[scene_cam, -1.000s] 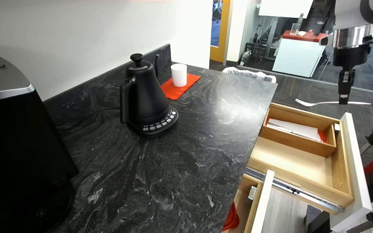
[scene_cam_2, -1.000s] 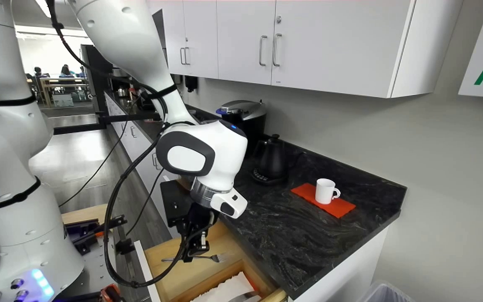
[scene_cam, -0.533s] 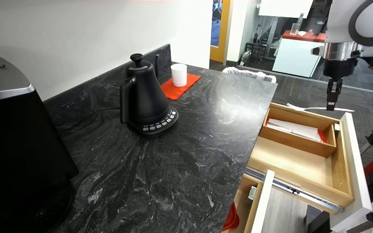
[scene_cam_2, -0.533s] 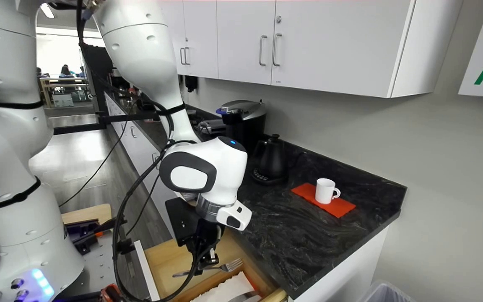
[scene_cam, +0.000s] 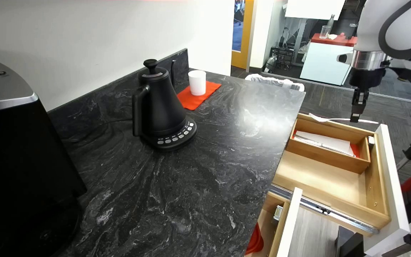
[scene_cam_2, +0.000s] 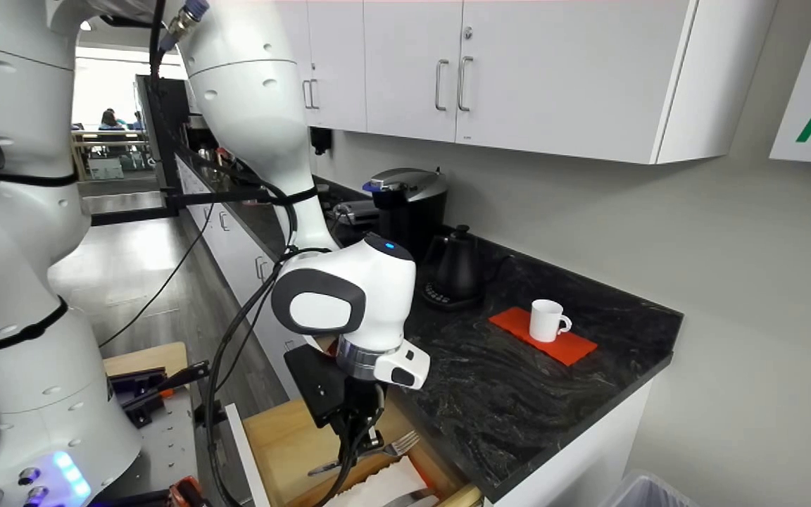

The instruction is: Pick up the folk and butter knife from the countertop and put them in the drawer.

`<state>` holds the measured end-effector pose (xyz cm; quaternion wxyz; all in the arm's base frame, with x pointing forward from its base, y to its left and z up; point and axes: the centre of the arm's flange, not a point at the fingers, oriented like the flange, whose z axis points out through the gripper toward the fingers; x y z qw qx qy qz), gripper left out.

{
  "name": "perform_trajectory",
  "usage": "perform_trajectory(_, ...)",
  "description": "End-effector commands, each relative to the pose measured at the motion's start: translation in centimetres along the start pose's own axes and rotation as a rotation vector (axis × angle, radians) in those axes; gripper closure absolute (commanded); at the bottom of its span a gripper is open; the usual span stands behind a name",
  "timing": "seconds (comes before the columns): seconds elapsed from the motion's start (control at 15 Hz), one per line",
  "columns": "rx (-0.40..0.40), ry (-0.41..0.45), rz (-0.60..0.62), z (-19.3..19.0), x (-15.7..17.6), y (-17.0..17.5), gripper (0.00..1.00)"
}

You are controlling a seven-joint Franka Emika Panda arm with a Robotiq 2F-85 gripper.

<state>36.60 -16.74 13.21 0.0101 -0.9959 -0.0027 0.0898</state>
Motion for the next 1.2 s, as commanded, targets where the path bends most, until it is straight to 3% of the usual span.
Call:
perform_trajectory(0.0, -0.002, 0.024, -0.028, 0.35, 0.19, 0.59, 0.63)
perform_trajectory(0.33, 0.003, 0.033, -0.031, 0.34, 0.24, 0.50, 0.31)
perform_trajectory(0.53, 0.011, 0.028, 0.040, 0.36, -0.06, 0.34, 0.12)
perform_trajectory(0.6, 0.006, 0.012, -0.004, -0.01, 0.20, -0.01, 0.32)
perform_trajectory(0.8, 0.010, 0.011, 0.009, 0.10, 0.15, 0.02, 0.13)
perform_trajectory(1.13, 0.011, 0.010, 0.012, 0.15, 0.14, 0.03, 0.12)
